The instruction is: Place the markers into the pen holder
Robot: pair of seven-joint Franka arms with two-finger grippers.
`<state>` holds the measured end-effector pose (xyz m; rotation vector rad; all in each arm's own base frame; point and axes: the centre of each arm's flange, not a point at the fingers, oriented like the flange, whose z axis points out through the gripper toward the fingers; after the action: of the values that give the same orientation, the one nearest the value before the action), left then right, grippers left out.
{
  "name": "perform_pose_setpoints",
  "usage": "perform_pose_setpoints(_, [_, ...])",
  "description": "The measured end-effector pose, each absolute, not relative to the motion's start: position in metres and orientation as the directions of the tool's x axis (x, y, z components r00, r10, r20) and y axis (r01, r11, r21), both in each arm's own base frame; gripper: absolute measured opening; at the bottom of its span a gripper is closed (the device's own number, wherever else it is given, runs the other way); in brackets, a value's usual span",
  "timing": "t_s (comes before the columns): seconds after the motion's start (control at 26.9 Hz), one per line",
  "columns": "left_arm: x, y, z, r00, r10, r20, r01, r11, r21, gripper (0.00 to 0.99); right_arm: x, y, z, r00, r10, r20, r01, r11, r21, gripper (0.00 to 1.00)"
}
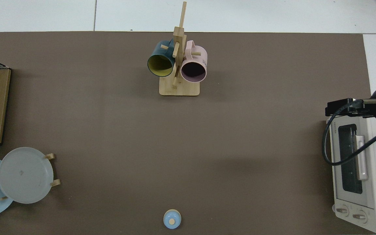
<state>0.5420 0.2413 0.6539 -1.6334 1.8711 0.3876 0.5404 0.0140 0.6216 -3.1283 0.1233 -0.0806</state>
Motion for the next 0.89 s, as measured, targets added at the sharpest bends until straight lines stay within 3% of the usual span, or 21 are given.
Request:
perform_pose_setpoints(0.48, [0.565,0.235,0.637,-0.188,-0.667,-0.721,-0.94,0.334,-0.064,0.163,0.54,0.0,0.62,0.996,-0.077,0.046,-0.076,-0.997,-0.007,1.0])
perform_pose_setpoints(0.89, [0.585,0.224,0.612,-0.263,-0.643,-0.72,-0.918,0.397,-0.019,0.163,0.54,0.0,0.618,0.998,-0.058,0.041,-0.058,-0.998,-0.005,1.0])
